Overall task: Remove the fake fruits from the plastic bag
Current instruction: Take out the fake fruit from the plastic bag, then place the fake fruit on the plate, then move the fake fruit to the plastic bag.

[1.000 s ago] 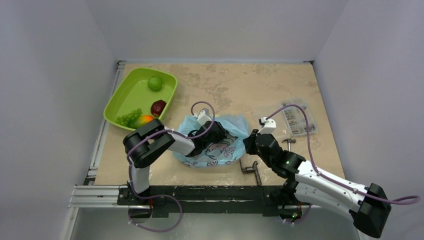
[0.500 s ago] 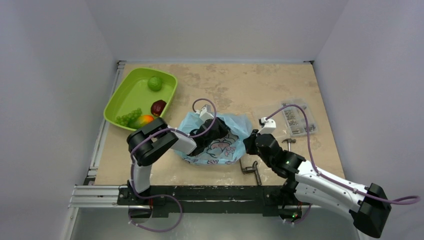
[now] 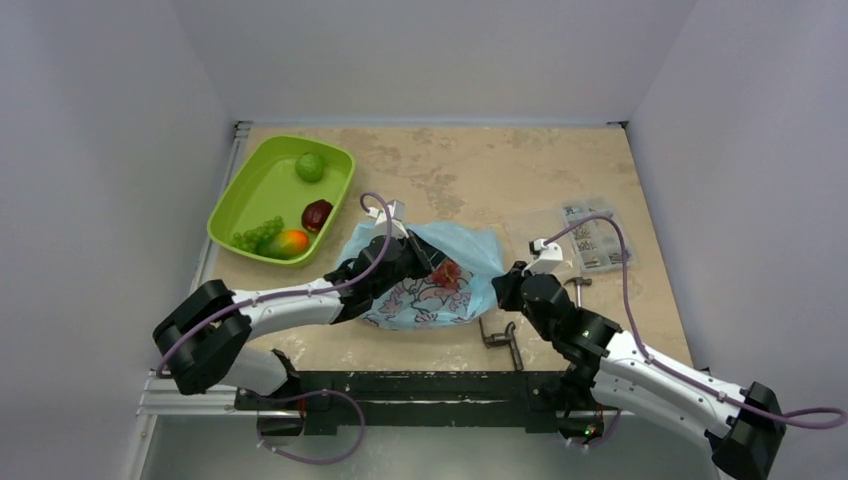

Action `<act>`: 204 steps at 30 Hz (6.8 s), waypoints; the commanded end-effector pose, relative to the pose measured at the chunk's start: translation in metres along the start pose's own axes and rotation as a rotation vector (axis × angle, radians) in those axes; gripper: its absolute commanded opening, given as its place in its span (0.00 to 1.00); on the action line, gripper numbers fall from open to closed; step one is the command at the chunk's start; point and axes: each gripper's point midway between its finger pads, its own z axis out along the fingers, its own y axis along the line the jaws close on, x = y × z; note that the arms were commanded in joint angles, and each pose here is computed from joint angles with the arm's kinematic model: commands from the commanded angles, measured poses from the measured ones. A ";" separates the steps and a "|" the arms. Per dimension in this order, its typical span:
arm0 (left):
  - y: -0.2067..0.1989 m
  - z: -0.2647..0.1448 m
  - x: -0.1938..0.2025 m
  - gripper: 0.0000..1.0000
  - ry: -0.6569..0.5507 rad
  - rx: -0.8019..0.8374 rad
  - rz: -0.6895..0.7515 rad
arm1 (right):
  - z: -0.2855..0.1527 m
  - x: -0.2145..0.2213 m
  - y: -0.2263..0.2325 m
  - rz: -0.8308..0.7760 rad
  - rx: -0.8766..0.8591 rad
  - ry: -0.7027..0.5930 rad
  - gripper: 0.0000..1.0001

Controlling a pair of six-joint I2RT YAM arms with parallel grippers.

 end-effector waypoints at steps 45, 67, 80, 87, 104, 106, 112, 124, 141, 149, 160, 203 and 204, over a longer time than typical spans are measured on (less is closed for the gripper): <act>-0.023 -0.221 -0.214 0.00 -0.164 -0.403 0.674 | 0.003 -0.004 0.001 0.003 -0.002 -0.030 0.00; 0.038 -0.218 -0.320 0.00 -0.488 -0.795 0.585 | 0.002 -0.003 0.004 -0.003 -0.027 -0.028 0.00; 0.141 -0.180 -0.340 0.00 -0.377 -0.994 0.491 | 0.003 -0.001 0.005 -0.012 -0.032 -0.020 0.00; 0.177 -0.160 -0.347 0.00 -0.265 -0.902 0.308 | 0.007 0.001 0.006 -0.023 -0.026 -0.006 0.00; 0.174 -0.140 -0.326 0.53 -0.151 -0.633 0.214 | 0.006 0.001 0.007 -0.024 -0.031 -0.007 0.00; 0.165 -0.133 -0.317 0.53 -0.133 -0.589 0.237 | 0.006 0.001 0.008 -0.022 -0.035 -0.009 0.00; 0.109 -0.108 -0.276 0.53 -0.044 -0.454 0.433 | 0.005 0.001 0.008 -0.022 -0.040 -0.011 0.00; 0.001 -0.121 -0.155 0.51 0.010 -0.007 0.609 | 0.003 0.000 0.010 -0.019 -0.061 -0.019 0.00; -0.011 -0.070 0.027 0.42 0.280 0.225 0.920 | 0.004 0.000 0.010 -0.022 -0.059 -0.014 0.00; 0.032 -0.004 0.025 0.38 0.229 -0.007 1.016 | 0.001 -0.002 0.009 -0.013 -0.064 -0.027 0.00; 0.066 0.045 -0.002 0.54 0.230 -0.207 1.181 | 0.002 0.000 0.010 -0.017 -0.066 -0.019 0.00; 0.062 -0.010 0.026 0.56 0.446 -0.095 0.611 | 0.004 0.006 0.025 -0.070 -0.146 0.015 0.00; 0.057 -0.005 0.023 0.56 0.421 -0.079 0.612 | 0.003 0.007 0.026 -0.073 -0.155 0.018 0.00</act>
